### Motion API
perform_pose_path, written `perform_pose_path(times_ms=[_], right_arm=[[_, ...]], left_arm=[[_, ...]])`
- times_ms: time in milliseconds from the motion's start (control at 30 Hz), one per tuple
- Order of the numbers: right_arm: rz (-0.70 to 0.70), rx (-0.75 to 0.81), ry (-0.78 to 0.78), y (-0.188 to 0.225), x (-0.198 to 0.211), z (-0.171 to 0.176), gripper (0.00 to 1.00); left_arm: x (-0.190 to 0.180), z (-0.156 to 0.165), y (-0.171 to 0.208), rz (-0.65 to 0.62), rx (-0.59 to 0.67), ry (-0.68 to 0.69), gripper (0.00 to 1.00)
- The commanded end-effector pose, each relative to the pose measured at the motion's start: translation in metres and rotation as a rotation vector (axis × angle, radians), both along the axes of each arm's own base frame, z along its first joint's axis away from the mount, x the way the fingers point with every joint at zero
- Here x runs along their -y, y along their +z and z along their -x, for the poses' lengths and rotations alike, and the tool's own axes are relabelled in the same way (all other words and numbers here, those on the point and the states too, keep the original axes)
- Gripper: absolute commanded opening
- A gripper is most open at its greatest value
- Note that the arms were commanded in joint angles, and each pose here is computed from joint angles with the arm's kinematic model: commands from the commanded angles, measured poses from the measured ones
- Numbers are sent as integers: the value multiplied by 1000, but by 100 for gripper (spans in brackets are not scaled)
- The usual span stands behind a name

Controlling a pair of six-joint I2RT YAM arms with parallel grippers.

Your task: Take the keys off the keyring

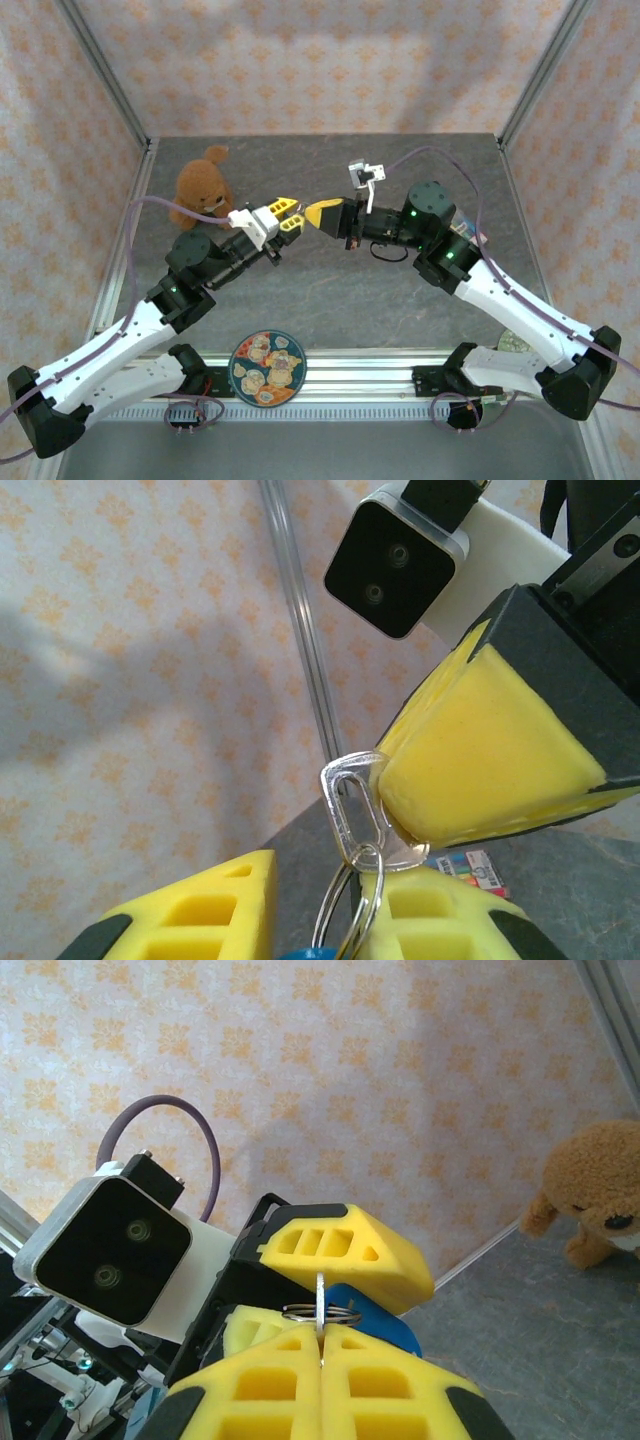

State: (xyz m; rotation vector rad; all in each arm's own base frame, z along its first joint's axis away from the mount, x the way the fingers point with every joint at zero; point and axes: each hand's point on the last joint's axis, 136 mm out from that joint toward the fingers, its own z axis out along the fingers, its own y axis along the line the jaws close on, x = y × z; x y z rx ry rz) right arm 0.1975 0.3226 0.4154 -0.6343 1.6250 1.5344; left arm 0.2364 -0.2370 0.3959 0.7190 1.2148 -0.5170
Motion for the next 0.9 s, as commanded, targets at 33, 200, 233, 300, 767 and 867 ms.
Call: perform_pose_path(times_ms=[33, 200, 233, 300, 767, 867], right_arm=[[-80, 98, -79, 32, 15, -5, 0], [-64, 65, -48, 32, 8, -6, 0], [-58, 59, -45, 31, 7, -6, 0], [-54, 57, -45, 31, 8, -5, 0], [-59, 50, -33, 31, 8, -3, 0], [-69, 47, -27, 32, 8, -2, 0]], left_arm=[[-8, 4, 11, 4, 16, 16, 8], [-2, 1, 6, 28, 4, -9, 33], [-1, 1, 7, 41, 11, -10, 37], [0, 1, 7, 56, 24, -14, 42], [2, -4, 14, 81, 58, -6, 47], [4, -7, 16, 83, 65, -4, 43]])
